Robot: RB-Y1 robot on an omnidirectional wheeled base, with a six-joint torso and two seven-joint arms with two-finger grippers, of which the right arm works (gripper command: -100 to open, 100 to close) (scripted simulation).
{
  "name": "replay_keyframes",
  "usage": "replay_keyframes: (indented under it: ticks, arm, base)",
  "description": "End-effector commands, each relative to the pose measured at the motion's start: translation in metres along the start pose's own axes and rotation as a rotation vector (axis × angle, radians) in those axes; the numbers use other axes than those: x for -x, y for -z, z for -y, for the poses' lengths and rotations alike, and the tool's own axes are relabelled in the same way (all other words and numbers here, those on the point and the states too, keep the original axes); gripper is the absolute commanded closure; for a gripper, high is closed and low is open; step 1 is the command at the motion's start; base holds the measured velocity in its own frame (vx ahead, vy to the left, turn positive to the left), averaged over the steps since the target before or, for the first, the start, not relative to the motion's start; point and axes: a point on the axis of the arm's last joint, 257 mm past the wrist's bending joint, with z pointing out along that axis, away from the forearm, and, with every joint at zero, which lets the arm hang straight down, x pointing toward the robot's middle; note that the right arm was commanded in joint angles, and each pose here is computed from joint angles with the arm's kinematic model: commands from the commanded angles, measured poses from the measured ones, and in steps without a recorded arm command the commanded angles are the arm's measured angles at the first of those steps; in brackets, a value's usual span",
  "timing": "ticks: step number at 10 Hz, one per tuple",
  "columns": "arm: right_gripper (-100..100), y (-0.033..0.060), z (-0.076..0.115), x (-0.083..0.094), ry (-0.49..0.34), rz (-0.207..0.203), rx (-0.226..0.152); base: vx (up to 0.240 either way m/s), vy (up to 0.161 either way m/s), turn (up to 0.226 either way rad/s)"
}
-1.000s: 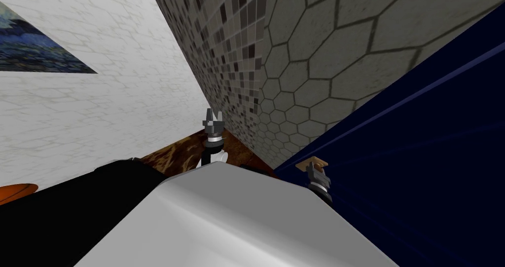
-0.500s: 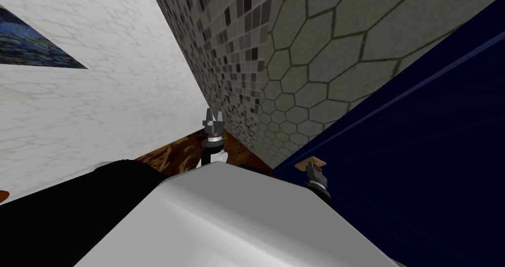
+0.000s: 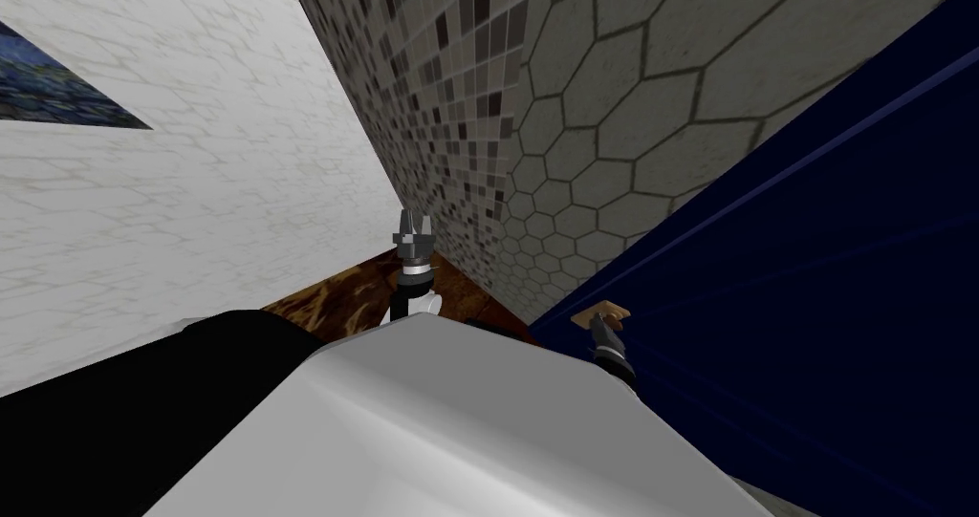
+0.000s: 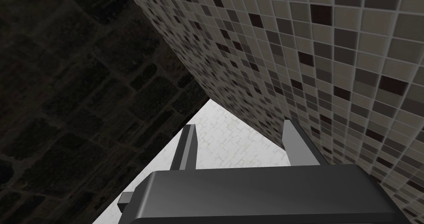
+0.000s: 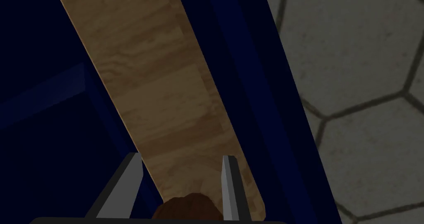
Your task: Pull the door open
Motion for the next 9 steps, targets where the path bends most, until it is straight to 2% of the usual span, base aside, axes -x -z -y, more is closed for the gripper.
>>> replay_keyframes:
  ticks: [1, 2, 3, 9]
  arm:
    - [100, 0.0045, 0.017, -0.011, -0.038, -0.033, -0.030]
    - [100, 0.0022, 0.020, -0.020, -0.106, -0.072, -0.042]
    - [-100, 0.0017, 0.012, -0.008, -0.024, -0.031, -0.016]
    - [-100, 0.0020, 0.004, 0.014, 0.152, 0.053, 0.027]
  base:
    - [-0.018, 0.018, -0.029]
    - [-0.021, 0.003, -0.111]
    - [-0.066, 0.018, -0.016]
    - [-0.093, 0.032, 0.024]
